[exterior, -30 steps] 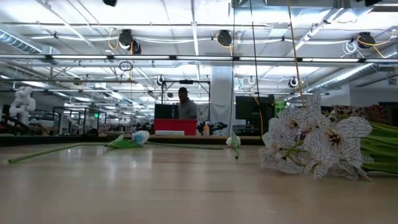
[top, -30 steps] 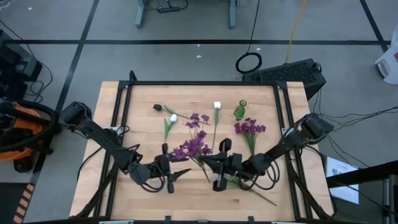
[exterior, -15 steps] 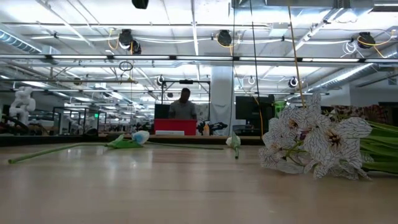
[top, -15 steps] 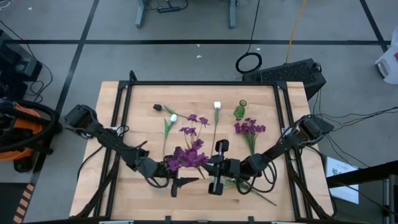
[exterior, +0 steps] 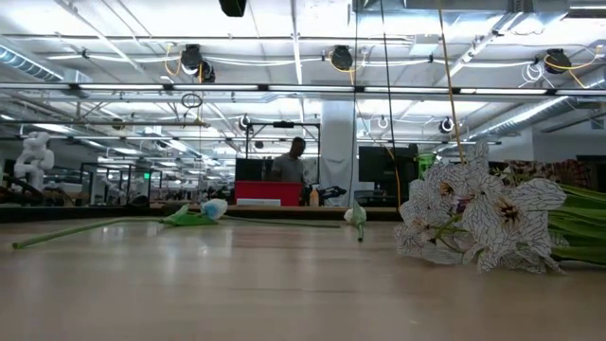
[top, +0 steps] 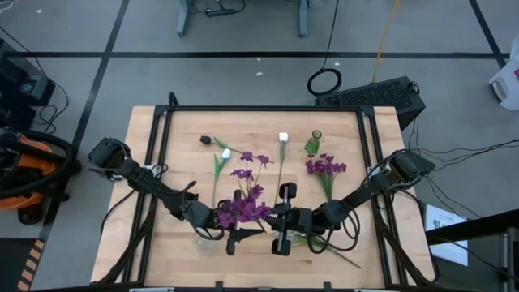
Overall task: Sort flowers into vase by color
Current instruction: Move the left violet flower to the middle right of the table
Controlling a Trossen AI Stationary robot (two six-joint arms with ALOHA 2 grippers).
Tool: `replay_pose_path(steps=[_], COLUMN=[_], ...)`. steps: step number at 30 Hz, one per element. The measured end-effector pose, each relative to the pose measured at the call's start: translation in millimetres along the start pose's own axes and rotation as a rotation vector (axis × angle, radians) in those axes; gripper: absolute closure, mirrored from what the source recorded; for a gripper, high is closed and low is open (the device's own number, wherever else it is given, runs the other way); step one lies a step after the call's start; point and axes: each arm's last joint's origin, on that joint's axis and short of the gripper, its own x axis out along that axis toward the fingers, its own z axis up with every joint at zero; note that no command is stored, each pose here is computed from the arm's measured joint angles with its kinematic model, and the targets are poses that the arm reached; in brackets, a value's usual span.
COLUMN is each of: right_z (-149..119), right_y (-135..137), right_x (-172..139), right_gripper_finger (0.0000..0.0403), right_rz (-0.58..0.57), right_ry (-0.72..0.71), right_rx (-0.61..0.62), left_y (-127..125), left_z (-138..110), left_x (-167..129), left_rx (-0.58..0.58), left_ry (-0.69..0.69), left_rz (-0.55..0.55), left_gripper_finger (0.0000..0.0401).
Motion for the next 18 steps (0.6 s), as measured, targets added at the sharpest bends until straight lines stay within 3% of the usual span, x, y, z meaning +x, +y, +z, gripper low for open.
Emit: replay_pose_path(steps=[8,13,18], right_z=[-1.0,-1.6,-2.4], right_y=[0.3,4.5,16.4], right_x=[0.0,-2.5,-12.5], right_gripper_finger=[0.0402,0.0389,0.0335], right_rz=[0.003,0.001,-0.092], right_ry=[0.009,0.035,0.139], right_rx=[-0.008,0.012,0.000], left_y=[0.0,-0.1,1.2], left_z=[-0.6,-2.1,-4.4], left_x=[0.0,-0.2,-2.1], left_rx=[0.058,0.064,0.071], left_ry=[0.006,0.021,0.072], left_rz=[-0.003,-0.002,0.007], left_gripper_finger=[0.0378,0.0379,0.0385])
